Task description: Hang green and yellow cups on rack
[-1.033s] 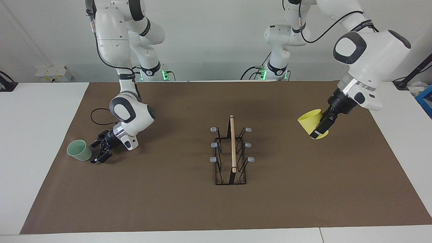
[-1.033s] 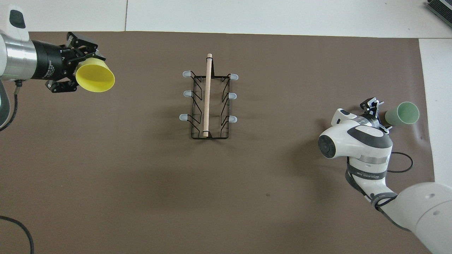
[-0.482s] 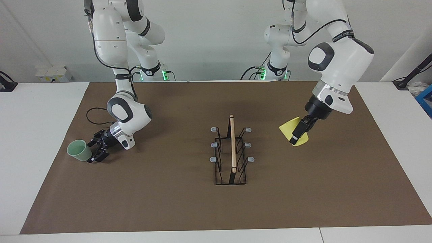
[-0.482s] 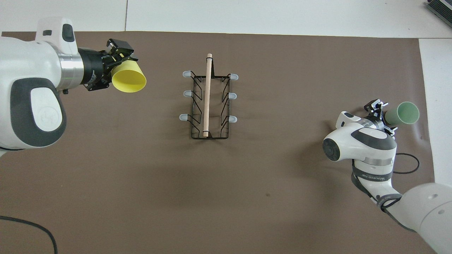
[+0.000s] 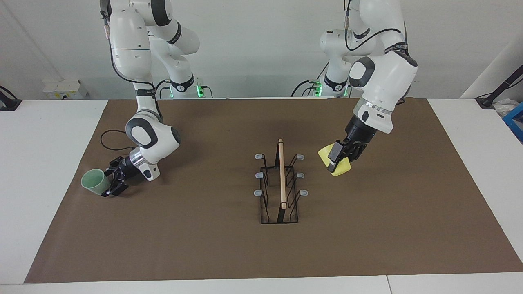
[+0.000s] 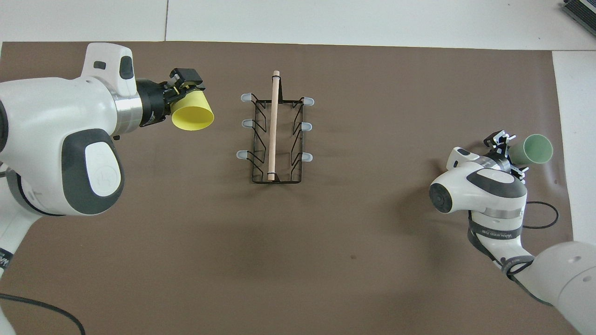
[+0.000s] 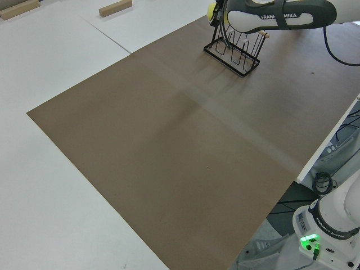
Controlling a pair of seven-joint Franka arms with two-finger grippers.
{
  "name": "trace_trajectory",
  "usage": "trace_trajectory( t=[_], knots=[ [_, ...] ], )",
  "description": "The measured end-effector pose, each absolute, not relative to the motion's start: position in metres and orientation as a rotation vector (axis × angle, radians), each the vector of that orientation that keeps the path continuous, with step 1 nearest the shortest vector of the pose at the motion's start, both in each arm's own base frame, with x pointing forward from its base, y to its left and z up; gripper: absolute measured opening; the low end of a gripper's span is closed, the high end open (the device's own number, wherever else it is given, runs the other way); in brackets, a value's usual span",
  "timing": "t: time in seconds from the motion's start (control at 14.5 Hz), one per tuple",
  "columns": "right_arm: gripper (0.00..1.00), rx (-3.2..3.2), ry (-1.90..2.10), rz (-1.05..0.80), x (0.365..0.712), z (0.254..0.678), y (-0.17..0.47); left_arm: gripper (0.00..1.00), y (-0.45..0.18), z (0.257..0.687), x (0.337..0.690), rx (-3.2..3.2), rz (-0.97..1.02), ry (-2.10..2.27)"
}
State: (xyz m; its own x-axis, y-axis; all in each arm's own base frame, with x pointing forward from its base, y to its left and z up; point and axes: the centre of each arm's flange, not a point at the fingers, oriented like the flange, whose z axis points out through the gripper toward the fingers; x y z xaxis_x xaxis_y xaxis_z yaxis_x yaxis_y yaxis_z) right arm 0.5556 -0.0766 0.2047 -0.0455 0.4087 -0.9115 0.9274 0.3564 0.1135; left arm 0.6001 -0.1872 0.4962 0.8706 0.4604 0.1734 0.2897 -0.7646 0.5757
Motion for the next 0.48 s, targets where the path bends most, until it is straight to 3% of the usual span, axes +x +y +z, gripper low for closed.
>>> trace_trajectory(
  t=[0.48],
  knots=[
    [1.00,1.200,1.646,-0.660,0.554,0.204,-0.091,0.67,-0.183,0.475,0.585,2.319,0.472,0.346]
  ],
)
